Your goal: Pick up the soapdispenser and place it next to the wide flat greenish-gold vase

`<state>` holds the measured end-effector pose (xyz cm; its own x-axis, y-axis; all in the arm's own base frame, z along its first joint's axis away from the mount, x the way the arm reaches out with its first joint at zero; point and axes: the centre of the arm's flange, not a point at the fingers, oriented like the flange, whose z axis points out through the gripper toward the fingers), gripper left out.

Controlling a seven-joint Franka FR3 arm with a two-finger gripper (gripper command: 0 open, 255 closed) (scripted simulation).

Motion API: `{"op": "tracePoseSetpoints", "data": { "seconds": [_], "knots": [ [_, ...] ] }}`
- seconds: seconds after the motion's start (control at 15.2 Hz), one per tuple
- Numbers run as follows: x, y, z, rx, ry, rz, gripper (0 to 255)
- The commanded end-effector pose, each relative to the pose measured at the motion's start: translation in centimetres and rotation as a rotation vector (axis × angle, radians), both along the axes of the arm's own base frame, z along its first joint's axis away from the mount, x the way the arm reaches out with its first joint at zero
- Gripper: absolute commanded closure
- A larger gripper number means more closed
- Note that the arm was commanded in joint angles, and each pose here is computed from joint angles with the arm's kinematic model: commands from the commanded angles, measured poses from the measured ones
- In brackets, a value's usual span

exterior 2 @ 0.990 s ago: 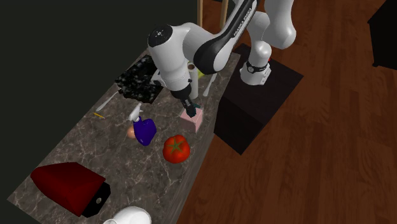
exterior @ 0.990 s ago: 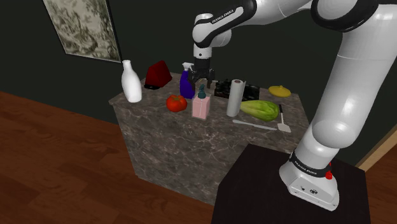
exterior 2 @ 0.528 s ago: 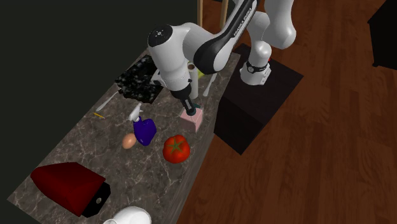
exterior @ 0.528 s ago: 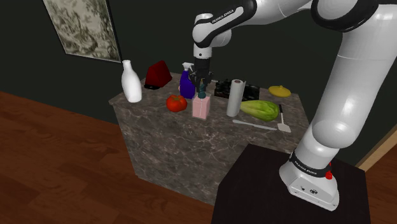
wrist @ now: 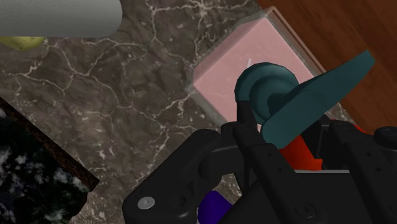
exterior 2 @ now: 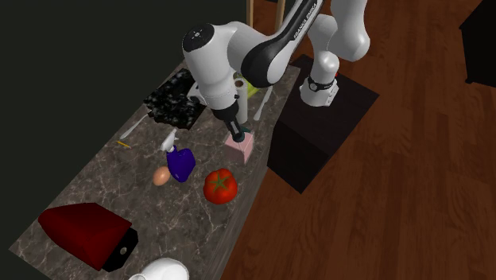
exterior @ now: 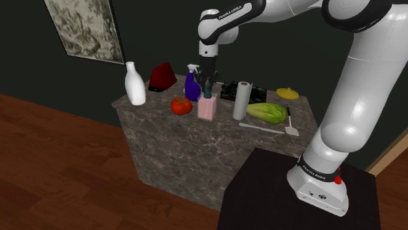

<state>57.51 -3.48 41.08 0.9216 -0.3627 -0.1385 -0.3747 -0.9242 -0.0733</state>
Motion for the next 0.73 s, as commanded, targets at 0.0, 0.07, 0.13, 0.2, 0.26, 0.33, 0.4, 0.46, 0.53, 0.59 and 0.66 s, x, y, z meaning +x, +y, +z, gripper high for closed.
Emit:
{"op": "tracePoseSetpoints", "data": {
  "seconds": [0.0, 0.07, 0.13, 0.2, 0.26, 0.33, 0.4, 0.46, 0.53, 0.59, 0.66],
  "knots": [
    [0.0, 0.0, 1.0, 0.0, 0.0, 0.0, 255],
    [0.0, 0.0, 1.6, 0.0, 0.0, 0.0, 255],
    [0.0, 0.0, 2.1, 0.0, 0.0, 0.0, 255],
    [0.0, 0.0, 2.6, 0.0, 0.0, 0.0, 255],
    [0.0, 0.0, 3.2, 0.0, 0.0, 0.0, 255],
    [0.0, 0.0, 3.7, 0.0, 0.0, 0.0, 255],
    [0.0, 0.0, 4.2, 0.0, 0.0, 0.0, 255],
    [0.0, 0.0, 4.7, 0.0, 0.0, 0.0, 255],
    [0.0, 0.0, 5.3, 0.0, 0.0, 0.0, 255],
    [0.0, 0.0, 5.8, 0.0, 0.0, 0.0, 255],
    [0.0, 0.0, 6.3, 0.0, 0.0, 0.0, 255]
  ]
}}
